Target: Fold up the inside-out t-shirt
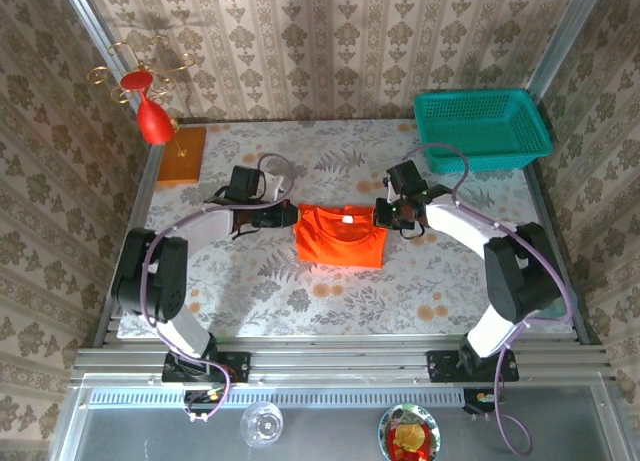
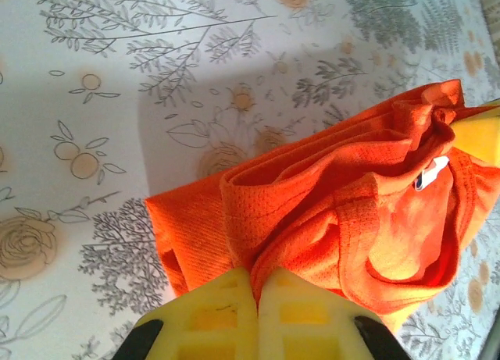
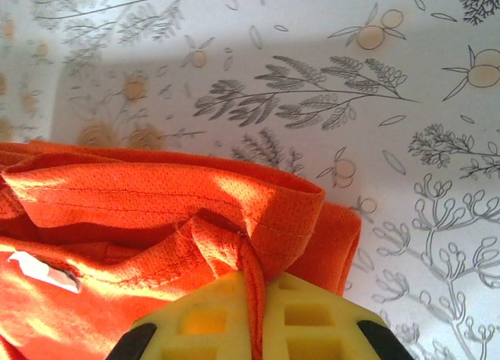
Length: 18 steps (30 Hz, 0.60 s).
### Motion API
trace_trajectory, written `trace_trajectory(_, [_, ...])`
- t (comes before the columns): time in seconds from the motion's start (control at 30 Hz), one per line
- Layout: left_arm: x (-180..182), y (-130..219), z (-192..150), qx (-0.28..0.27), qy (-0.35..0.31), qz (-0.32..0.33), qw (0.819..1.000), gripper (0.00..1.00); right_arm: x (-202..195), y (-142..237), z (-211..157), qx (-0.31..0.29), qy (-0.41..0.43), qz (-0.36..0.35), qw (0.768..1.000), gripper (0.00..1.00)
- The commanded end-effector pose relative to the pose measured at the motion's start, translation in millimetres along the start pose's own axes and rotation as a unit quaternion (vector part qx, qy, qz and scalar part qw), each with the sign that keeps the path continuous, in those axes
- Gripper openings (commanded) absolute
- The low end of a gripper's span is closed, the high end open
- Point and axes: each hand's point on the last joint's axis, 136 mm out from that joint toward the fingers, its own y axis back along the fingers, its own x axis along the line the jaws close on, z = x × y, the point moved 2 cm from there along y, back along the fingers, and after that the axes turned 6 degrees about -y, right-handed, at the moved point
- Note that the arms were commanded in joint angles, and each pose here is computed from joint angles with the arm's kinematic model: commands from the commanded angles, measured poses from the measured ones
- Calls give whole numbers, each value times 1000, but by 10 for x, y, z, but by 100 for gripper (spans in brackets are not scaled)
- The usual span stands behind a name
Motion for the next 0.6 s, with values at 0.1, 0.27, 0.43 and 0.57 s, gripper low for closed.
trace_trajectory(0.1, [120,-216,133,8,6,-26,1000,0,-249,-203,80,2,-30,-51,998,0])
trace_trajectory(0.27, [206,-439,161,14,9,-37,999,0,-377,-324,71,2,-29,-76,997,0])
trace_trajectory(0.43, [318,-538,168,21,6,-23,999,4,-394,-394,39,10,-29,-75,997,0])
trace_trajectory(0.57, [290,-448,234,10,-1,-14,1000,17,-378,-357,40,9,-29,-72,997,0])
